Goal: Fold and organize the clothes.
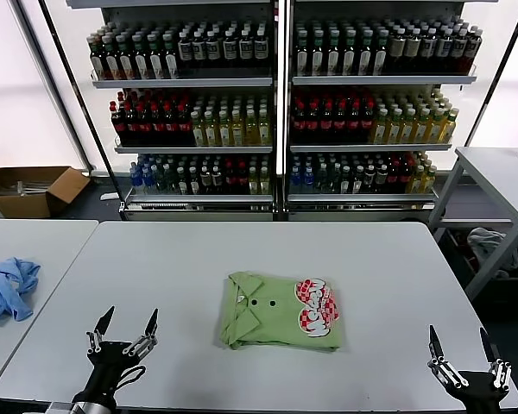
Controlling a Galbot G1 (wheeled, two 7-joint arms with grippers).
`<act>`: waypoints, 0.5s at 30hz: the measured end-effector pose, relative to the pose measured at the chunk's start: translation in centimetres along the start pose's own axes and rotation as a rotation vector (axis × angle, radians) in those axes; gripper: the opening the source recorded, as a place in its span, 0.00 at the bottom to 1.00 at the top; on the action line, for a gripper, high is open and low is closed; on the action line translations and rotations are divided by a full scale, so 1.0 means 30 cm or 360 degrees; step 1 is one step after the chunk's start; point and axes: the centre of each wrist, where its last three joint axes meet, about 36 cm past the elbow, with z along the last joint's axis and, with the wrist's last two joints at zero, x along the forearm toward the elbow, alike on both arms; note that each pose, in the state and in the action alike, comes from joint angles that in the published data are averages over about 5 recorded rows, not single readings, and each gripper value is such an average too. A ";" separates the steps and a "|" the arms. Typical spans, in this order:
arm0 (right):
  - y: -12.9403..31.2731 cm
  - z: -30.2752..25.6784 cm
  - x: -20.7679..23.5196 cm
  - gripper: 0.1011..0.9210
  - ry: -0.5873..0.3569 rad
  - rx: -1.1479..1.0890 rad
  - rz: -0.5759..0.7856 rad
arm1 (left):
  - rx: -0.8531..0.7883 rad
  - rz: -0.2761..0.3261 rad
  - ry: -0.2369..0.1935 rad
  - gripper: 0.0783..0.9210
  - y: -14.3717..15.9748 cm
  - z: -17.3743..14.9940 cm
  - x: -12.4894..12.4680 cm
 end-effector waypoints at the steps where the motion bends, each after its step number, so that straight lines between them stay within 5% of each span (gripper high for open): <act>1: 0.000 0.002 0.002 0.88 0.0003 -0.0001 -0.0003 | 0.0000 -0.0001 -0.0001 0.88 0.000 0.001 0.001; 15: 0.006 0.048 0.032 0.88 0.0050 0.0014 -0.0027 | -0.0020 -0.0026 -0.0016 0.88 0.025 0.004 -0.010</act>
